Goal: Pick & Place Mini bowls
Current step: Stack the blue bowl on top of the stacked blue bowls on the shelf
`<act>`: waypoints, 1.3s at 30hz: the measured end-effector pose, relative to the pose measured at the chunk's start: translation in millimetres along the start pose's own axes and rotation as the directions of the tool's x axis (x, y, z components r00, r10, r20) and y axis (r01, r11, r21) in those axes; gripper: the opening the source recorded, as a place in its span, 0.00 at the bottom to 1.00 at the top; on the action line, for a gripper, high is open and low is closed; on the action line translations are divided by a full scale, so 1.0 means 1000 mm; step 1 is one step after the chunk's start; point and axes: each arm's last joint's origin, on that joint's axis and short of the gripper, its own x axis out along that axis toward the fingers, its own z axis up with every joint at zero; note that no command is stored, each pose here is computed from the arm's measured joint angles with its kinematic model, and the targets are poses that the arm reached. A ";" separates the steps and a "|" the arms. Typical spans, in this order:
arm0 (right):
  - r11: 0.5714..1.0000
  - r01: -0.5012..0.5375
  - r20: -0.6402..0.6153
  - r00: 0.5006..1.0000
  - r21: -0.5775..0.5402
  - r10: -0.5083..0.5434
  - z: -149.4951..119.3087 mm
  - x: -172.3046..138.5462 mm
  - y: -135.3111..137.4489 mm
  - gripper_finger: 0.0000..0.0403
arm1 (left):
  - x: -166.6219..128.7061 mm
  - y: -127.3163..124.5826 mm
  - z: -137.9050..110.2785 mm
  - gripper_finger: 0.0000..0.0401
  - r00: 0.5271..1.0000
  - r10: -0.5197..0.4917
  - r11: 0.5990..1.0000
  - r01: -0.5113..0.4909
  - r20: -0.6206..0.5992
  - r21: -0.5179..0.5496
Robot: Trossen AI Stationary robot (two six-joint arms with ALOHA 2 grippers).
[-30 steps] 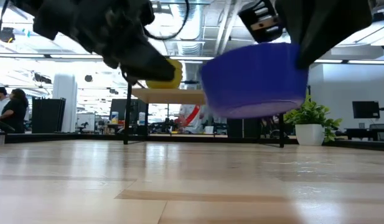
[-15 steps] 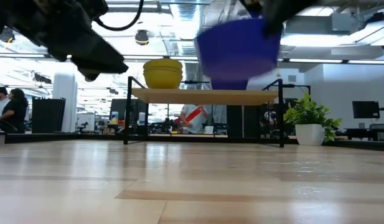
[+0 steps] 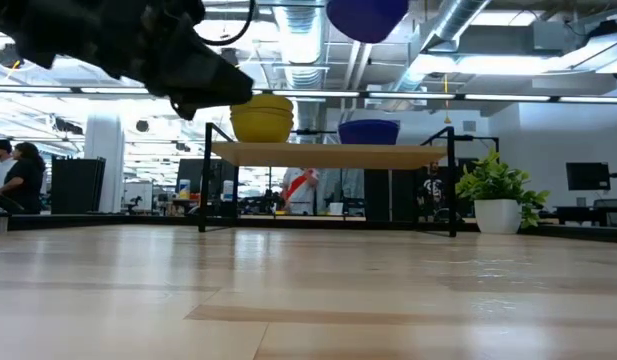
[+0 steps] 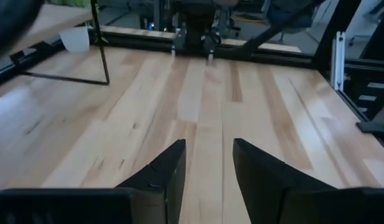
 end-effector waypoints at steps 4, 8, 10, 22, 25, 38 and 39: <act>0.988 0.128 0.012 0.992 0.089 -0.129 -0.004 0.005 -0.040 0.00 | 0.006 0.000 -0.003 0.33 1.000 0.002 1.000 -0.002 0.014 -0.028; 0.964 0.230 -0.097 0.971 0.131 -0.218 -0.019 0.021 -0.076 0.00 | 0.015 -0.003 -0.008 0.33 0.999 -0.004 0.995 0.009 0.049 -0.094; 0.951 0.270 -0.165 0.956 0.153 -0.244 -0.028 0.031 -0.090 0.00 | 0.019 -0.005 -0.014 0.33 0.999 -0.010 0.995 0.014 0.044 -0.096; 0.945 0.276 -0.358 0.912 0.177 -0.200 -0.045 0.099 -0.127 0.00 | 0.023 -0.012 -0.022 0.33 0.997 -0.069 0.981 0.072 0.026 -0.178; 0.963 0.241 -0.408 0.896 0.120 -0.174 -0.042 0.104 -0.128 0.00 | 0.023 -0.013 -0.022 0.33 0.997 -0.074 0.981 0.078 0.030 -0.178; 0.933 0.278 -0.496 0.858 0.230 -0.133 -0.041 0.105 -0.134 0.00 | 0.019 -0.023 -0.023 0.33 0.993 -0.114 0.978 0.117 0.028 -0.172; 0.925 0.288 -0.504 0.854 0.249 -0.131 -0.043 0.105 -0.135 0.00 | 0.019 -0.022 -0.023 0.33 0.993 -0.113 0.978 0.116 0.028 -0.172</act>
